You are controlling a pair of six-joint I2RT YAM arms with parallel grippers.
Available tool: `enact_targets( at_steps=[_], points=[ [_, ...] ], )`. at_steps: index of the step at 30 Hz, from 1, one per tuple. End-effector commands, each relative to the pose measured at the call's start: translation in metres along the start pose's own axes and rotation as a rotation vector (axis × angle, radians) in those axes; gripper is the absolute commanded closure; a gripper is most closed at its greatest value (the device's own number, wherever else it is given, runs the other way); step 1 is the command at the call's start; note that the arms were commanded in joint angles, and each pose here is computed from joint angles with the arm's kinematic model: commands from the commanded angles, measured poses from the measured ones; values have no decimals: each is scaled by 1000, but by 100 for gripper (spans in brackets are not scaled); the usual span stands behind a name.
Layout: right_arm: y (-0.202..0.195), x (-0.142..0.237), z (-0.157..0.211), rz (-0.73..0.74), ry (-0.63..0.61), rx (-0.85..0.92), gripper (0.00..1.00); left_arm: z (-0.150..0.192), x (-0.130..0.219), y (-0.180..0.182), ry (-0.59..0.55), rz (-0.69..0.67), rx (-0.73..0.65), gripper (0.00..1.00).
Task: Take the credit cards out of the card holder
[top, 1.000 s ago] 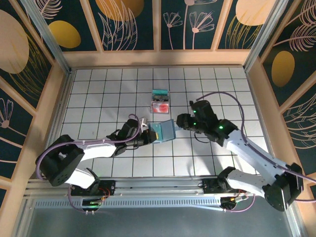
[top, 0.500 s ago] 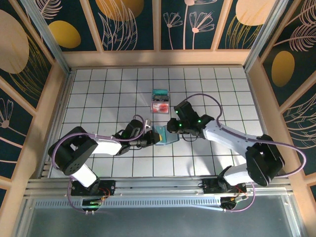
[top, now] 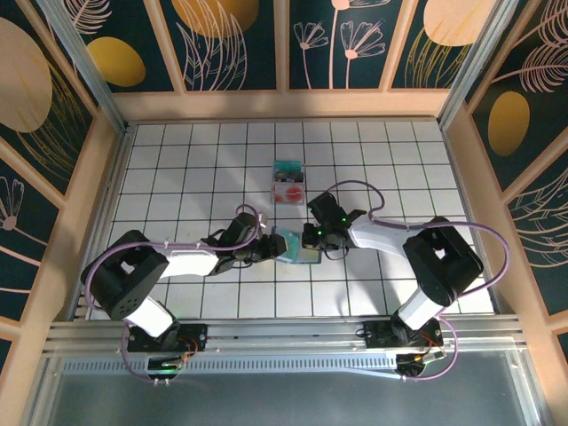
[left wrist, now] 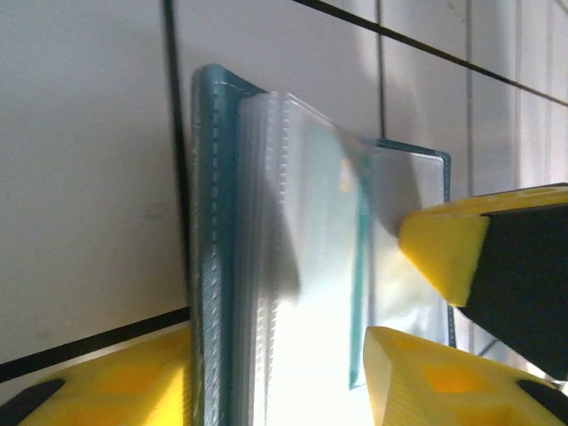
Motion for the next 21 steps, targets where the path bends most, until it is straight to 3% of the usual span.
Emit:
enact_targets(
  at_steps=[1,5,13,21],
  points=[
    [-5,-9,0,-6,4,-13,90,-1,7,18,-28,-115,-24,55],
    [-15,-16,-3,22,18,-13,91,4,2,15,-7,-70,-25,65],
    [-27,-11,-19,24,12,-2,91,12,-12,8,29,-75,-59,75],
    [-7,19,-30,-43,-58,-21,88,-7,13,6,-87,-155,-64,57]
  ],
)
Point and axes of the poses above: each hand's point on the last joint's axis, 136 mm out from that joint toward the fingers, its own x axis back along the fingers, its own y axis along the line the jaws close on, z = x × y, the point moved 3 cm from there along x, back along the fingers, and after that the axes turned 3 degrees about x, right-handed, at the moved point
